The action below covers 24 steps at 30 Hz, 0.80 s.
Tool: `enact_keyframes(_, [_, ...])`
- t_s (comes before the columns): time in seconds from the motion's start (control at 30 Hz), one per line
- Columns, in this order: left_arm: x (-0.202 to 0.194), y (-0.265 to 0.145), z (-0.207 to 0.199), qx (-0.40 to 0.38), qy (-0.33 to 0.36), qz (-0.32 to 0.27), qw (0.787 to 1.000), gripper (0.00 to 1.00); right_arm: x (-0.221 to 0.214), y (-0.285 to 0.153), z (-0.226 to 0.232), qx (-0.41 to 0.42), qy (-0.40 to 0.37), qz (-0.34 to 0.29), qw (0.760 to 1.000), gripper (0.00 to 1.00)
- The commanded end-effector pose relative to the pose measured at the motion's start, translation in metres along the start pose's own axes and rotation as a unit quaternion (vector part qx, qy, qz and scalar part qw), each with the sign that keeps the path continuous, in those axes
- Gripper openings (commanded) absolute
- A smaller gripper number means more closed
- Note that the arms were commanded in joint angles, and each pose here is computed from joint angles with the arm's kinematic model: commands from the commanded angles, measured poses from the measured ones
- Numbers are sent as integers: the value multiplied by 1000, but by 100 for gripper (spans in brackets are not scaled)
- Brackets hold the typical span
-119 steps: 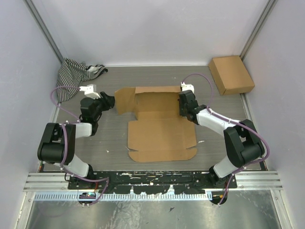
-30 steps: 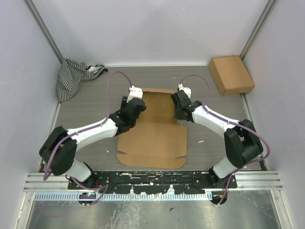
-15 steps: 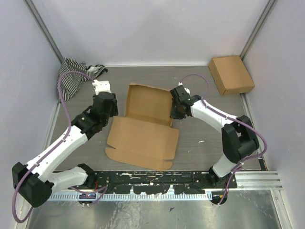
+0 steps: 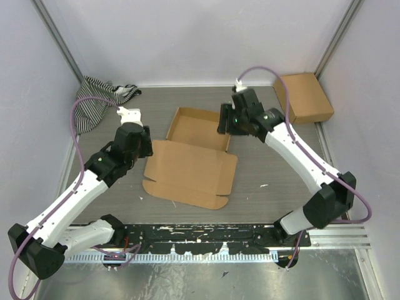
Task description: Fold the paper box
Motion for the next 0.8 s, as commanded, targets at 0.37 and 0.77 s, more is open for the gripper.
enact_keyframes(0.37, [-23,0,7,-19,-20,-5,1000,53,139,166,24,-12,-312,-112,943,74])
enact_keyframes(0.77, [-42,13,5,-26,-19,13,999,50,144,216,15,11,-373,-100,923,78])
Point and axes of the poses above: each gripper's point midway between its finger pads, its own y axis out along the fingers, its own z axis along the line the jaws close on, x = y × z, the point moved 8 cm from there along -y, back along the fingers, and after that the axes turned 2 degrees about -y, right-handed, at the moved point
